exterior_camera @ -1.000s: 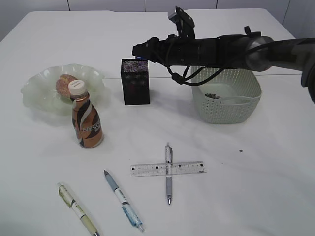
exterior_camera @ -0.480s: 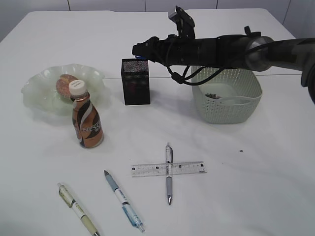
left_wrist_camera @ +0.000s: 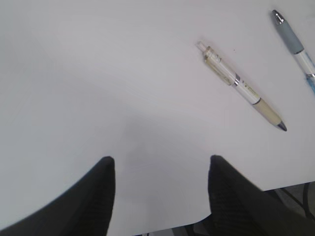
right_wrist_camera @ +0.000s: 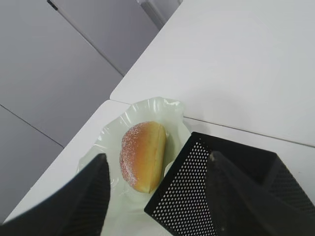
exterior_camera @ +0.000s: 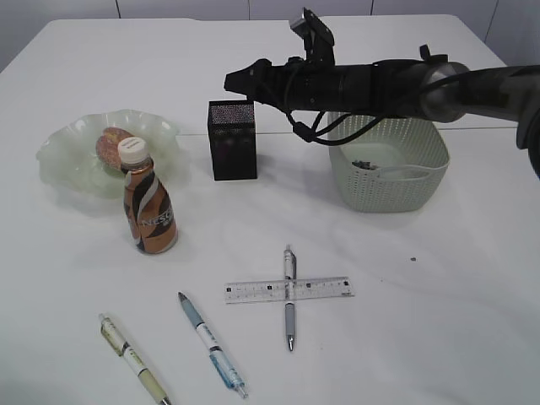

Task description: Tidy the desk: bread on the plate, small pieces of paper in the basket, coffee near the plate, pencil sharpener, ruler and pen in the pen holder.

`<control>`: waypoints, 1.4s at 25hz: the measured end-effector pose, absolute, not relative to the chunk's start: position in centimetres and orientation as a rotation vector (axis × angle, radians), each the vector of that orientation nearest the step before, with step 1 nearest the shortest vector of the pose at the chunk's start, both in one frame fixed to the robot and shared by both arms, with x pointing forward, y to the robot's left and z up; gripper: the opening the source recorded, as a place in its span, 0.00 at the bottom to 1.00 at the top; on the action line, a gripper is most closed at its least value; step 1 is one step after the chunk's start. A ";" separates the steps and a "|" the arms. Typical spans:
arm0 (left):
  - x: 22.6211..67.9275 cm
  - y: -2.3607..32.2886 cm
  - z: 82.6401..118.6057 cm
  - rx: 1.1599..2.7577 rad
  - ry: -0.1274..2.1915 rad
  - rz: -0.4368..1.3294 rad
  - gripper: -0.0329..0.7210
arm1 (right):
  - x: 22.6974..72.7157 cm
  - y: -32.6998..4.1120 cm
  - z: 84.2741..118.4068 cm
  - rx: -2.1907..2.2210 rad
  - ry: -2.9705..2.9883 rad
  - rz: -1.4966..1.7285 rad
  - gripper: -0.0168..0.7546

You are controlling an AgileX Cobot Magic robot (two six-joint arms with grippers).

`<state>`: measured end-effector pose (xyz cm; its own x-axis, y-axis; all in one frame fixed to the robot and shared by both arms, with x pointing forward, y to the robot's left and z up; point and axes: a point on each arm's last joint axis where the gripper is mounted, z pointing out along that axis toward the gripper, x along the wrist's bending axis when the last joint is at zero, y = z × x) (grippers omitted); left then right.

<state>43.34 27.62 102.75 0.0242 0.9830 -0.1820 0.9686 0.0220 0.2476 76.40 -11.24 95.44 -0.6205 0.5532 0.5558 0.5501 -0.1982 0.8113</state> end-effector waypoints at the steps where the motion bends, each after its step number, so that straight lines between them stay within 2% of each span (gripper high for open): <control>1: 43.3 27.6 102.8 2.004 2.001 0.067 0.63 | 76.4 -11.2 95.4 1.367 1.988 2.008 0.61; 7: 43.4 27.6 102.8 2.003 2.001 0.068 0.63 | 76.3 -11.2 95.3 1.427 2.004 2.005 0.61; 11: 43.4 27.6 102.8 2.003 2.001 0.068 0.63 | 75.6 -11.2 95.3 1.476 2.155 1.862 0.61; 18: 43.4 27.5 102.8 1.990 2.001 0.054 0.62 | 72.2 -11.6 99.8 1.527 2.500 1.546 0.61; 26: 43.4 27.5 102.8 1.986 2.000 0.056 0.62 | 68.1 -14.4 105.4 1.647 2.550 1.019 0.61; 31: 43.6 27.5 102.8 1.975 1.992 0.076 0.62 | 64.6 -15.8 107.1 1.690 2.532 0.925 0.60; 35: 43.8 27.5 102.9 1.959 1.982 0.101 0.62 | 61.8 -15.7 107.2 1.712 2.565 0.852 0.60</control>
